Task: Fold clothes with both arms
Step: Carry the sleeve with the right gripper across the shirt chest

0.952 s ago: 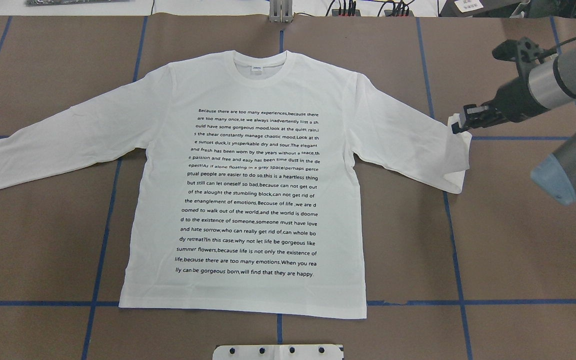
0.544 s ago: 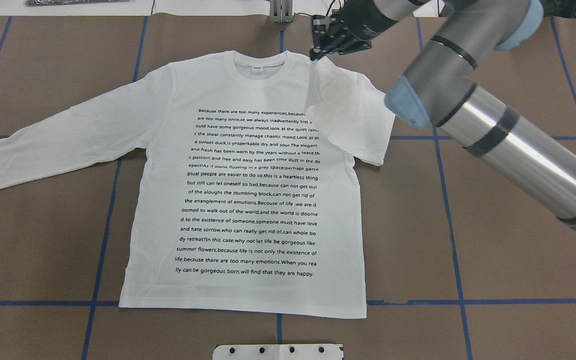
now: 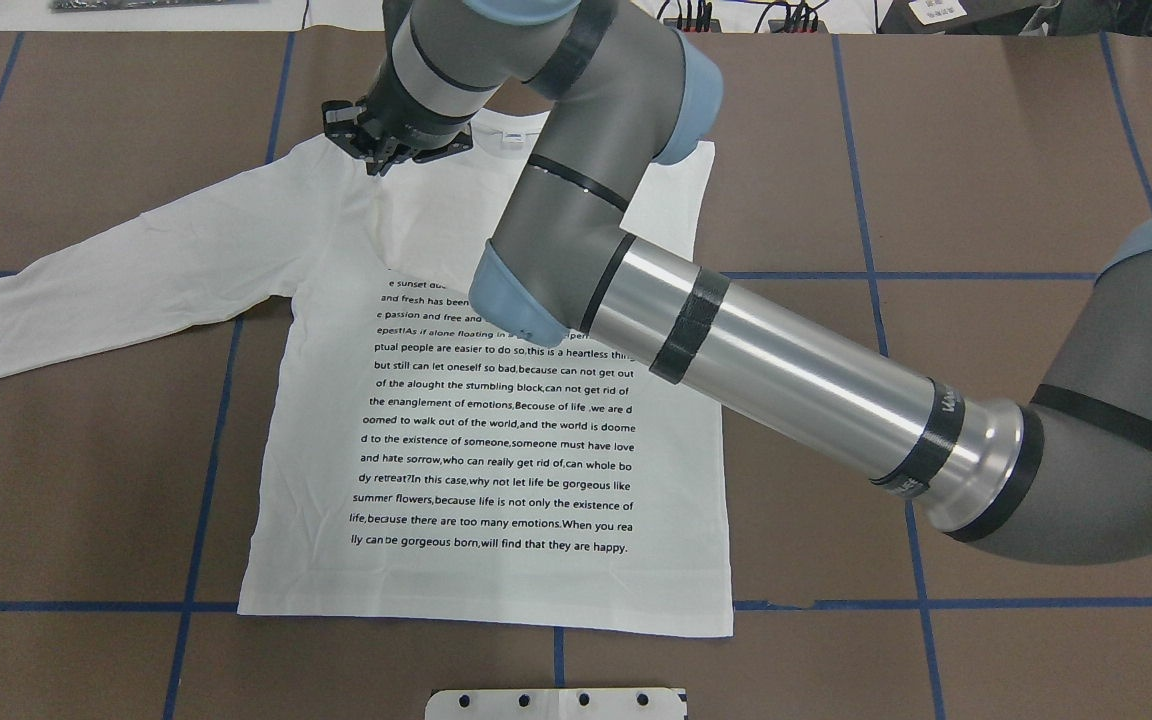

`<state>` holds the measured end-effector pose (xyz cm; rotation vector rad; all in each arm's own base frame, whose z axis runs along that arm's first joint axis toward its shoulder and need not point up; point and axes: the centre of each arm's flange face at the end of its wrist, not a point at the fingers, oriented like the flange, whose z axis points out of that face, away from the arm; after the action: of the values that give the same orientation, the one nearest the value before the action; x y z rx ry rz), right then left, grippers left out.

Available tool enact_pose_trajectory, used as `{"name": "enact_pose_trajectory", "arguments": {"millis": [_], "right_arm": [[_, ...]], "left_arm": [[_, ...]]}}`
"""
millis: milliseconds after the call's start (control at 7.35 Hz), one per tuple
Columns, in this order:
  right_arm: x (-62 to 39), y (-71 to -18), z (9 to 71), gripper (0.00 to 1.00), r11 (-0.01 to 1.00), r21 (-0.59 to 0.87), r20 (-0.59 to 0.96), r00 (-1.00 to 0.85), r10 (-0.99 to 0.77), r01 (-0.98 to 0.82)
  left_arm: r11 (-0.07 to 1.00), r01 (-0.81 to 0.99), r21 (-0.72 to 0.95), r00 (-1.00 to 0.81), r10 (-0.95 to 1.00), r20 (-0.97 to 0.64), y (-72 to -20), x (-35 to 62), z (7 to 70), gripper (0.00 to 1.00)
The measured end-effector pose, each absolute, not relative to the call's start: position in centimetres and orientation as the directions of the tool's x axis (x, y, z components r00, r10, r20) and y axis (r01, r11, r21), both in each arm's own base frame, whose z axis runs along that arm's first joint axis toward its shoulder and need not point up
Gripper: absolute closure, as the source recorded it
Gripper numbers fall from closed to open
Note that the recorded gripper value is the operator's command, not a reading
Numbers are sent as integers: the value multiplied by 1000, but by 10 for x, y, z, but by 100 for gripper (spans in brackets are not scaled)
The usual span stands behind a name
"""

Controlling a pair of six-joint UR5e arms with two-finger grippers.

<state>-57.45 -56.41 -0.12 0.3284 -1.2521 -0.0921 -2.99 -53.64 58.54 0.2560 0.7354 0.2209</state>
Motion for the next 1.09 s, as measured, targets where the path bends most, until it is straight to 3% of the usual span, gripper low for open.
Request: {"name": "enact_pose_trajectory", "arguments": {"millis": [544,680,1088], "right_arm": [[-668,-565,6,99,955,286,863,455,-219,-82],[-680,-561,-4,1,949,298,860,459,-222,-100],[-696,-542,-28,0,919,344,878,414,-242,-192]], "left_arm": [[950,-109,294,721,279,-635,-538,-29,593,0],[949,-108,295,721,279,-634,-540,-29,591,0],[951,-94,294,723,268,-637,-545,-29,585,0]]}}
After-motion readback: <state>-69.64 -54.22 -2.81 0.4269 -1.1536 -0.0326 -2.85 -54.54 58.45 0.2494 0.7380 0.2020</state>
